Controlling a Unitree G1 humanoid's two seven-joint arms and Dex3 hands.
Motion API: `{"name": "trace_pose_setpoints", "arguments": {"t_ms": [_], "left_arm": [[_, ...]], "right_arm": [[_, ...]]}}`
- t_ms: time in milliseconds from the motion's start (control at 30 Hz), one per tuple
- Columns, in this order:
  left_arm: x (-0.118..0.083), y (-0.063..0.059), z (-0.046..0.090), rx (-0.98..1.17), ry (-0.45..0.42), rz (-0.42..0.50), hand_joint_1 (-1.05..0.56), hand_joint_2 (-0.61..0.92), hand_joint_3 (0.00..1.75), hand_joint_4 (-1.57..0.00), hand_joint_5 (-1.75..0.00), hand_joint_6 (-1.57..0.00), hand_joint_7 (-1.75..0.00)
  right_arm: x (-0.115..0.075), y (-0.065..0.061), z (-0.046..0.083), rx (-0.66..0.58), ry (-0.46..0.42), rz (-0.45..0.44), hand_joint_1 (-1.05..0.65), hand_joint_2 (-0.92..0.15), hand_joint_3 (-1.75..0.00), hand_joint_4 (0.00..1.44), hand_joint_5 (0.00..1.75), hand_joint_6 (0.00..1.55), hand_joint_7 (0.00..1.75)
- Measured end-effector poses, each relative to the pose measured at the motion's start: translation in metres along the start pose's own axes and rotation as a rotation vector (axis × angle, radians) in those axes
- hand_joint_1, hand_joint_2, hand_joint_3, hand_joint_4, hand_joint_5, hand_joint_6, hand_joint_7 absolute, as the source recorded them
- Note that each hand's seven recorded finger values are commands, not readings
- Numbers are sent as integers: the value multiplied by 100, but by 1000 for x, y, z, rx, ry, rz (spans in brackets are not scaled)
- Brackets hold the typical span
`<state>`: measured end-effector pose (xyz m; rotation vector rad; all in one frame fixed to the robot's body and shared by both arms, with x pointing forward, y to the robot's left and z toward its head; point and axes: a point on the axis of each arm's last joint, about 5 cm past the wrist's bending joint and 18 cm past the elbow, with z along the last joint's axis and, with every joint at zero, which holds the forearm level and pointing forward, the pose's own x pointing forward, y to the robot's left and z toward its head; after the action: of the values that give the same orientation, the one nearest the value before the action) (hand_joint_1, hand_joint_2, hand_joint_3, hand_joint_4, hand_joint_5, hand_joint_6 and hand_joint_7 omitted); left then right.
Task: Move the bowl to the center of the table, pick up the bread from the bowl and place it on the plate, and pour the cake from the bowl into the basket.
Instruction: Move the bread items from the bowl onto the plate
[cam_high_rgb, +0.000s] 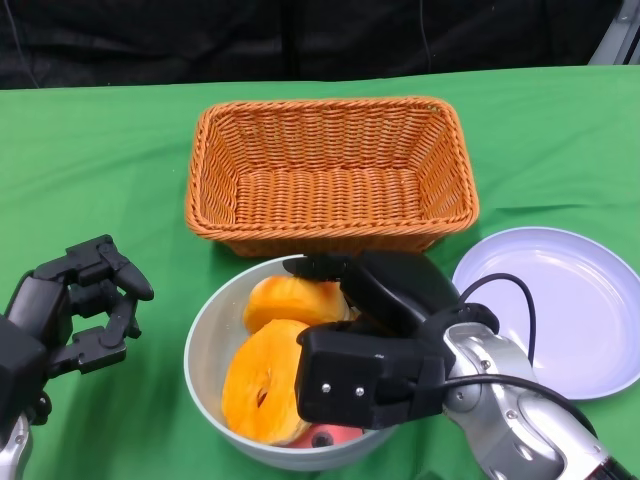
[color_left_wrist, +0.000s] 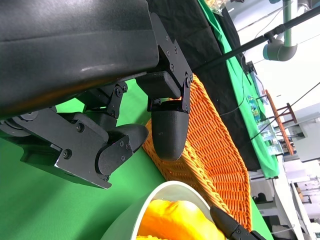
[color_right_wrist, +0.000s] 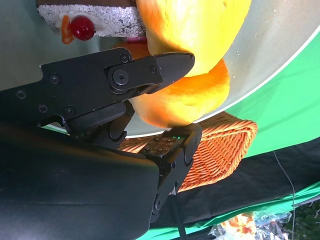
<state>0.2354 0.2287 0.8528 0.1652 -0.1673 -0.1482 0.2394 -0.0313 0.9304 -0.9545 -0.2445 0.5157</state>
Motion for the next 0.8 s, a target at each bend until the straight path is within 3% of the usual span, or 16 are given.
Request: {"name": "trace_pose_setpoints", "arguments": {"t_ms": [200,433,667,733,800], "left_arm": [[0,-1,0,1,1,-6,-3,63,103,-71,-175,-72,-147],[0,-2,0,7,3,-9,-4,62,104,-70,-175,-72,-149],[0,-2,0,7,3,-7,-4,62,104,-70,-175,-71,-149],[0,-2,0,6,4,-7,-4,62,104,-72,-175,-71,-149],[0,-2,-1,5,4,-7,-4,62,105,-72,-175,-71,-149]], "right_arm": [[0,3,2,-36,-23,-8,-22,-89,0,69,113,92,2],[-1,4,3,-92,-28,-4,-20,-86,0,67,131,103,3],[0,5,5,-142,-30,-4,-21,-85,0,69,131,103,2],[1,7,5,-177,-32,-3,-19,-91,-4,69,149,93,1],[3,9,4,-229,-42,-13,-19,-92,-5,69,155,91,1]]}}
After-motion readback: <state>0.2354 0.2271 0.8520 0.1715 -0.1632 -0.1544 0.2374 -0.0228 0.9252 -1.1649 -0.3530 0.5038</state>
